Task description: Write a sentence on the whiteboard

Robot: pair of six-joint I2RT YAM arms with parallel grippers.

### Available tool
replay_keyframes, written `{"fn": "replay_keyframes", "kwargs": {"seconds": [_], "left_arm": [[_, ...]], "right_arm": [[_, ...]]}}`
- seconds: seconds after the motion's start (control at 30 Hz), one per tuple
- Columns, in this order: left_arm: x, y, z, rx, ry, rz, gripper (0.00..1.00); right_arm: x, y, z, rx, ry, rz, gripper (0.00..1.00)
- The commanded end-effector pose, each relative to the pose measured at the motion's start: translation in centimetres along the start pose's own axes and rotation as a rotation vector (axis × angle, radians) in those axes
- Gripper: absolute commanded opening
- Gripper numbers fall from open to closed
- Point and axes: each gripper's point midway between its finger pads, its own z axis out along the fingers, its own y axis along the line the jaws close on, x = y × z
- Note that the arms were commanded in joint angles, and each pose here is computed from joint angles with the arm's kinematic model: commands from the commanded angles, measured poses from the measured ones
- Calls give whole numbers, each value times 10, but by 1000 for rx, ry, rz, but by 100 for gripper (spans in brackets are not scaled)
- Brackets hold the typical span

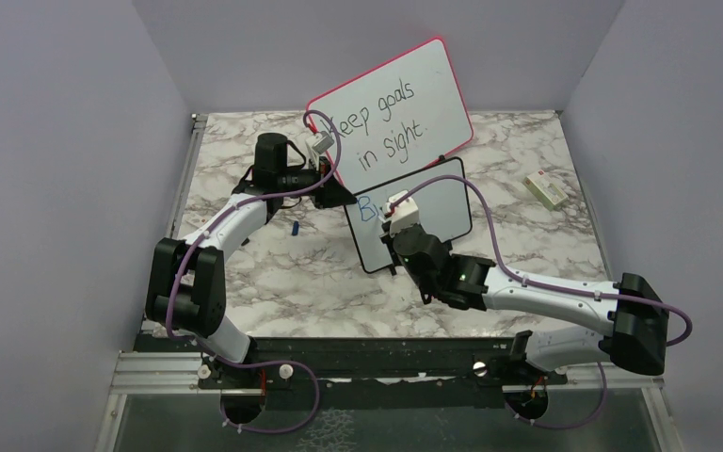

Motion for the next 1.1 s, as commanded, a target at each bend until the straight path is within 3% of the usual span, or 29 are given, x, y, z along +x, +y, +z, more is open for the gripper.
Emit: {"fn": "replay_keyframes", "kwargs": {"seconds": [0.0, 1.07], "left_arm": [[12, -9, 0, 37, 29, -33, 0], [12, -9, 0, 39, 29, -33, 0]], "right_arm": [[-8, -8, 2, 30, -44, 18, 1], [-24, -15, 10, 99, -102, 7, 1]]}}
